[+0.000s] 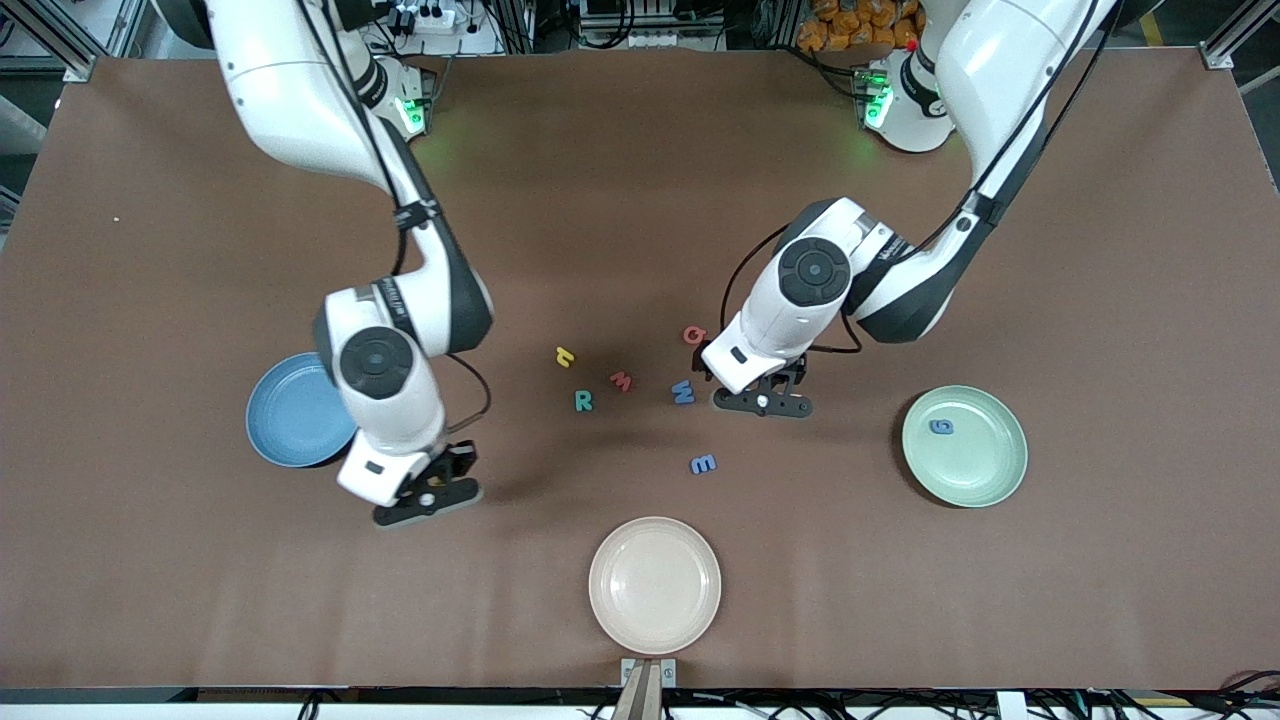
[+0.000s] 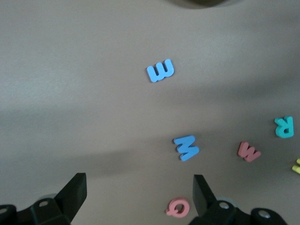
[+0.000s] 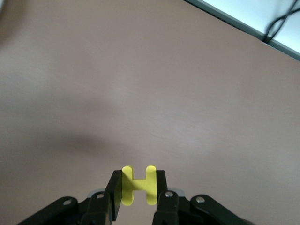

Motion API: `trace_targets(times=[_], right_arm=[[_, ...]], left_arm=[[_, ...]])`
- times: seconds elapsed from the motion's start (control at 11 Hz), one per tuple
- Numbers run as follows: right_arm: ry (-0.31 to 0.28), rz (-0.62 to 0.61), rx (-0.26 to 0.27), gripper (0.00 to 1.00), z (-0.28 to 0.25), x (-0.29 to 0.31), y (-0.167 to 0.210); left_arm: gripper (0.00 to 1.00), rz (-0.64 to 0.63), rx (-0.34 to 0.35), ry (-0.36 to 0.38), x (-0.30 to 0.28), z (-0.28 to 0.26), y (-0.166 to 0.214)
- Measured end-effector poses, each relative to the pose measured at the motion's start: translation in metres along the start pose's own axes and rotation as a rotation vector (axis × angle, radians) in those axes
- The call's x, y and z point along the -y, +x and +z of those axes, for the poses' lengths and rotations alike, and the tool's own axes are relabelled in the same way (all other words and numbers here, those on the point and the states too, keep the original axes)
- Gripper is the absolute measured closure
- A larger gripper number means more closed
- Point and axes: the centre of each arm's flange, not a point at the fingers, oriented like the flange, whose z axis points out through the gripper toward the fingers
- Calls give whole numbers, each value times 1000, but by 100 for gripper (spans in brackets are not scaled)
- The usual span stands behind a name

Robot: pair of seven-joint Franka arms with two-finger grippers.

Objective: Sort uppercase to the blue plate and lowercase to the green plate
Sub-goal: 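Carry the yellow H onto the blue plate and open the right gripper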

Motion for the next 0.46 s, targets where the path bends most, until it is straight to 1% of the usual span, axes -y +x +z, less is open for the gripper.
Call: trace_targets(times=[0.18, 0.27, 0.46], right_arm=[[7, -34, 8, 67, 21, -40, -32], [10, -45, 21, 67, 30, -58, -48], [23, -54, 63, 67, 41, -88, -78]], left_arm=[[0, -4, -30, 0, 6, 6, 21], [0, -6, -55, -6, 9, 11, 33], [0, -26, -95, -43, 18, 30, 49]])
